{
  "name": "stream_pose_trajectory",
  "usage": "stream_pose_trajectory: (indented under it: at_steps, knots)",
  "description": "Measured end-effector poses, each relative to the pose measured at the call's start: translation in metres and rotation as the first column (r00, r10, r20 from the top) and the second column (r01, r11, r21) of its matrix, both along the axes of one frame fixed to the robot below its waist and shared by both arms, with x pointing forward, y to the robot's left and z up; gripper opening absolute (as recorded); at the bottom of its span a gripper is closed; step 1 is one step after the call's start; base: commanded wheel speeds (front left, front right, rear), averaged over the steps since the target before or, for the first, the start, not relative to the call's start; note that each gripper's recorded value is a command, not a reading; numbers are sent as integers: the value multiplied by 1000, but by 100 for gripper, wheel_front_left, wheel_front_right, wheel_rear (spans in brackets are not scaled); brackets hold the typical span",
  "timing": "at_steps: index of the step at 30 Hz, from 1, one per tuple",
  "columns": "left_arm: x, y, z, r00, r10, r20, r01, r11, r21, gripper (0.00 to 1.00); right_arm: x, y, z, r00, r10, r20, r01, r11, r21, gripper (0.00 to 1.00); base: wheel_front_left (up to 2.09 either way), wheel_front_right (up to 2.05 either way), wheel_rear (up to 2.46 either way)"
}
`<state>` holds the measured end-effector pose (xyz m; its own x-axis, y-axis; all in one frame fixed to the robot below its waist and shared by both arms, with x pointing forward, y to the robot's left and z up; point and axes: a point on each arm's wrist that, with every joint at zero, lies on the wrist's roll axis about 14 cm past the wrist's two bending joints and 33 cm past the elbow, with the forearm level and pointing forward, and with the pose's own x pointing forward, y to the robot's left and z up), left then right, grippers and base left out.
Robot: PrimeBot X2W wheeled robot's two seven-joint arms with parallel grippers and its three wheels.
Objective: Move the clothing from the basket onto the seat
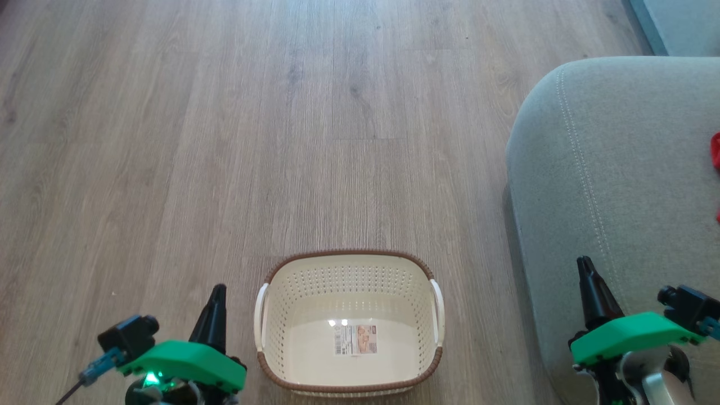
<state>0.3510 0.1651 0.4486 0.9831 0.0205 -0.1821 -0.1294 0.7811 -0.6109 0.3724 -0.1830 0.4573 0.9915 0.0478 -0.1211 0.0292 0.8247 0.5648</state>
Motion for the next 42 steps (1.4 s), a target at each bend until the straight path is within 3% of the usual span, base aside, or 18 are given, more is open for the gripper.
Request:
stream_pose_trajectory:
  at_steps: [22, 42]
  knots:
    - [2, 5, -2, 999, 31, -29, -37, 976, -216, 0, -1, -8, 0, 997, -66, -34, 72, 971, 228, 0, 0, 0, 0]
    - [9, 8, 3, 998, 49, -29, -57, 908, -414, 0, -2, -15, 2, 992, -107, -62, 124, 893, 432, 0, 0, 0, 0]
